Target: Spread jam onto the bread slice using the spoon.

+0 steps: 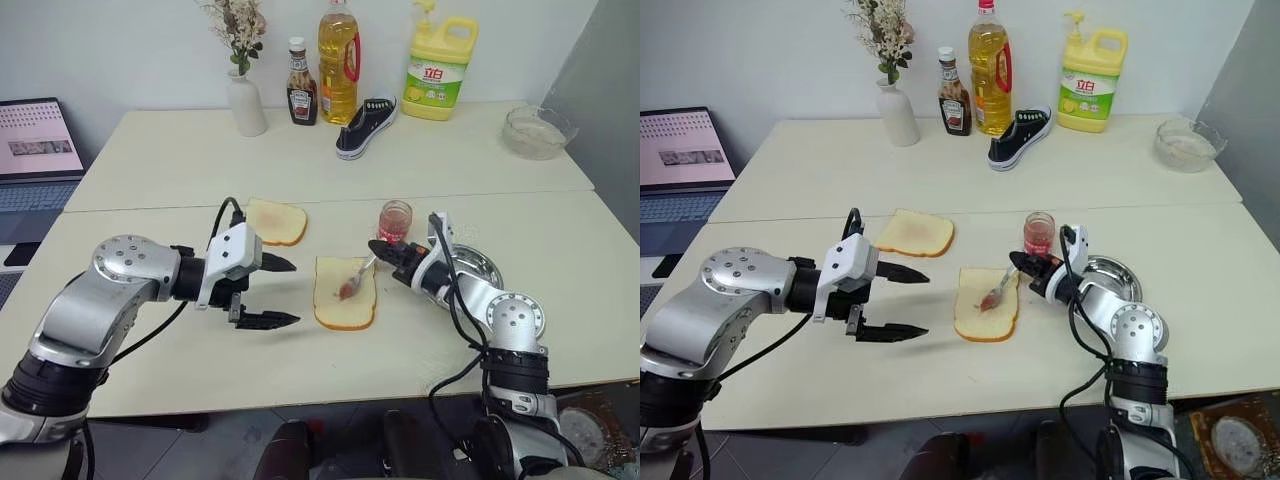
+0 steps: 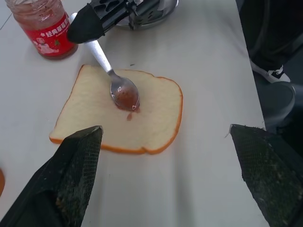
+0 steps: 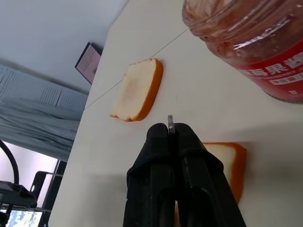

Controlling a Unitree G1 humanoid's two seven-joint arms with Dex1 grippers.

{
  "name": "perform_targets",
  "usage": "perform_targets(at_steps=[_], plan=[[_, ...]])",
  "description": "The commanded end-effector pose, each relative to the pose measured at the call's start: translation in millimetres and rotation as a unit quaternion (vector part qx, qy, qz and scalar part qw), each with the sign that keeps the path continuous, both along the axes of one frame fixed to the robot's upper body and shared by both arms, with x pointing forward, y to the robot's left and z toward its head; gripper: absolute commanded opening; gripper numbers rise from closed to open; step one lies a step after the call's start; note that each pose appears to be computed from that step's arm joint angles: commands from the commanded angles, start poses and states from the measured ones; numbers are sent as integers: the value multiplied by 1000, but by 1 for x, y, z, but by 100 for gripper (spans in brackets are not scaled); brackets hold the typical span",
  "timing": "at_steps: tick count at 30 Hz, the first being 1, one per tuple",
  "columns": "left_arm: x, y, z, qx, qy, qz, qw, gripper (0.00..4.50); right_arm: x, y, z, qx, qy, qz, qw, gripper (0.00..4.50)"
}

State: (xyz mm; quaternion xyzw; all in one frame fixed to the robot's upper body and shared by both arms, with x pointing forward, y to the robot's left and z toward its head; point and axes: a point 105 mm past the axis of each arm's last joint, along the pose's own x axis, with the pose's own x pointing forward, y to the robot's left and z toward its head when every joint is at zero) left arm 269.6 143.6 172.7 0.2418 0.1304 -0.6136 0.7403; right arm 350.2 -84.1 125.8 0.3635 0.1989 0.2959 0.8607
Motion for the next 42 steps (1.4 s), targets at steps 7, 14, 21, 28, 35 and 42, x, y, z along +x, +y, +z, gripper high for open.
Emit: perform_targets(at_steps=[7, 14, 21, 28, 35, 42], plan=[[1, -4, 6, -3, -19, -14, 1000, 450, 0, -43, 25, -17, -44, -46, 998, 3], [1, -4, 7, -4, -22, -13, 1000, 450, -1, -23, 50, 13, -69, -25, 997, 3], [0, -6, 7, -5, -22, -13, 1000, 450, -2, 25, 47, 40, -56, 19, 997, 3], [-2, -6, 9, -5, -22, -13, 1000, 450, 7, 27, 17, -9, -38, 14, 999, 3], [-2, -3, 9, -4, -22, -8, 1000, 450, 12, -8, 7, -23, -30, -27, 999, 3], [-1, -4, 9, -4, -21, -10, 1000, 450, 11, -37, 12, -42, -39, -58, 997, 3]])
